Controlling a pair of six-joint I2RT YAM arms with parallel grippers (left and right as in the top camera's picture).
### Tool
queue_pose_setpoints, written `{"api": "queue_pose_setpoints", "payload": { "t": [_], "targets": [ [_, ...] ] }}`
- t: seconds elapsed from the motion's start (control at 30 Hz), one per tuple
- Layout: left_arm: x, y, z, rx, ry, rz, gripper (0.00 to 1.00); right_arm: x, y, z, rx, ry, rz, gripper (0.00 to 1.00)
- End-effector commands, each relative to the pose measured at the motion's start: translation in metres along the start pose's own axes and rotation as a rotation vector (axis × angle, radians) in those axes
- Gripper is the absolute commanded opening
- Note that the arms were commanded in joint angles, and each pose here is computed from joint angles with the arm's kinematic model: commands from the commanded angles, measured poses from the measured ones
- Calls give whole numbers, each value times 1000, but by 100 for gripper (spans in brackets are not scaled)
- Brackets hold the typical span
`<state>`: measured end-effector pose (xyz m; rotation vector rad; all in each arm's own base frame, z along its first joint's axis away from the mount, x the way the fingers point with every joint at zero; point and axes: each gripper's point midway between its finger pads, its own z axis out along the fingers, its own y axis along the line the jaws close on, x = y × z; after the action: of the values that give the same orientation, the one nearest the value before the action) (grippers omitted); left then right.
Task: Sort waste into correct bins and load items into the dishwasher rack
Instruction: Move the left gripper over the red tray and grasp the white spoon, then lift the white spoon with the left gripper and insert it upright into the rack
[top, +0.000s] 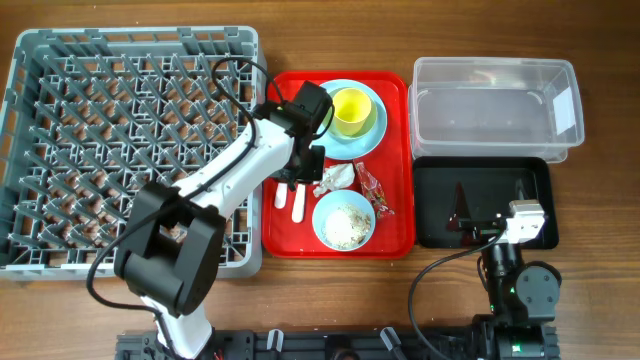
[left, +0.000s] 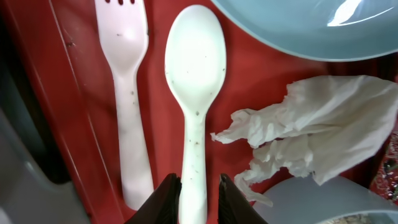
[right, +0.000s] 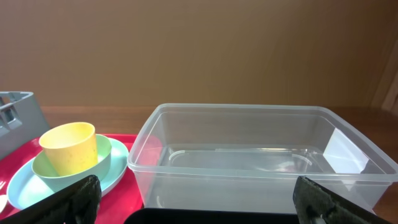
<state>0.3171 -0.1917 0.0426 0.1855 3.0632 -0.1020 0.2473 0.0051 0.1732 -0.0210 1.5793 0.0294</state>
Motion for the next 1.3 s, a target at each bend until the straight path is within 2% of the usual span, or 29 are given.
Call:
{"api": "queue_pose_setpoints", "payload": {
  "t": [0.0, 0.2, 0.57, 0.97, 1.0, 1.03, 1.07, 1.27],
  "targets": [
    [3, 3, 13, -22, 26, -8, 21, 0, 3, 0, -13, 0, -4, 100],
    [7, -1, 29, -20, 60, -4, 21, 0, 3, 0, -13, 0, -4, 100],
    [3, -4, 34, -18, 36, 3, 19, 0, 3, 0, -13, 0, -4, 100],
    [22, 8, 62, -35, 49, 2, 22, 0, 3, 0, -13, 0, -4, 100],
    [22, 7, 62, -34, 47, 2, 21, 0, 3, 0, -13, 0, -4, 100],
    [22, 7, 62, -34, 46, 3, 15, 0, 3, 0, -13, 0, -4, 100],
    [20, 7, 62, -32, 42, 3, 5, 0, 3, 0, -13, 0, -4, 100],
    [-3, -4, 32, 3, -37, 4, 4, 0, 3, 0, -13, 0, -4, 100]
  ]
}}
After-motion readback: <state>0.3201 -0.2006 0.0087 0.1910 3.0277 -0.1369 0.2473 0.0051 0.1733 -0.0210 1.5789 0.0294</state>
